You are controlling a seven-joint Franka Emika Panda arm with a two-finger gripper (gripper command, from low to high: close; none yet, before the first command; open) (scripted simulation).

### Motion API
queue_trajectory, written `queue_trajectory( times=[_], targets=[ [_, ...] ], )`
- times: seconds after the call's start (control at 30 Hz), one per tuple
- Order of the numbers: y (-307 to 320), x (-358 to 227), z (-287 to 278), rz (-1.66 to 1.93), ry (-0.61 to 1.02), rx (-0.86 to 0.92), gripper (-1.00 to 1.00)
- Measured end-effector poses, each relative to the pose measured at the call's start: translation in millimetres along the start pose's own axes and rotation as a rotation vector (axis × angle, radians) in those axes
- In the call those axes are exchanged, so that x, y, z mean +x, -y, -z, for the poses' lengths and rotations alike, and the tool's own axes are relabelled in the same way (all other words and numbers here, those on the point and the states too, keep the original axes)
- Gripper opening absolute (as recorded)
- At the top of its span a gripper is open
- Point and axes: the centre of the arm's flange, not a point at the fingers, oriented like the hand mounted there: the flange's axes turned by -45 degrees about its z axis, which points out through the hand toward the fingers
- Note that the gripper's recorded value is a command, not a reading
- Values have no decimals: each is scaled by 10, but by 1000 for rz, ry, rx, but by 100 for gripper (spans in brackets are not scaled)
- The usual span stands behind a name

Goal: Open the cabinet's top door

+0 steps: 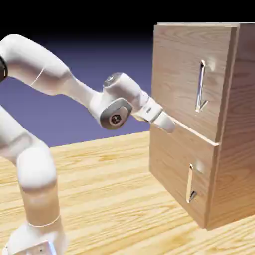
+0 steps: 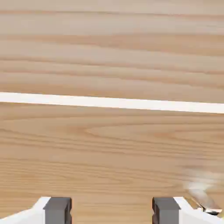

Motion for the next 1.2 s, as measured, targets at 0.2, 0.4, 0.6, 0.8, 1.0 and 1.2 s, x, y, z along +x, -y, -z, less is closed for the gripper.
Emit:
queue_trajectory(
  times=[0.2,0.4,0.6,0.8,1.0,1.2],
  targets=[
    [43,254,296,376,-85,-20,0],
    [36,430,582,739,-162,-76,0],
    [-28,536,833,1085,-224,-165,0],
    [-150,582,1026,1414,-262,-283,0],
    [-325,579,1140,1723,-270,-425,0],
    [-539,539,1162,2013,-240,-584,0]
  ],
)
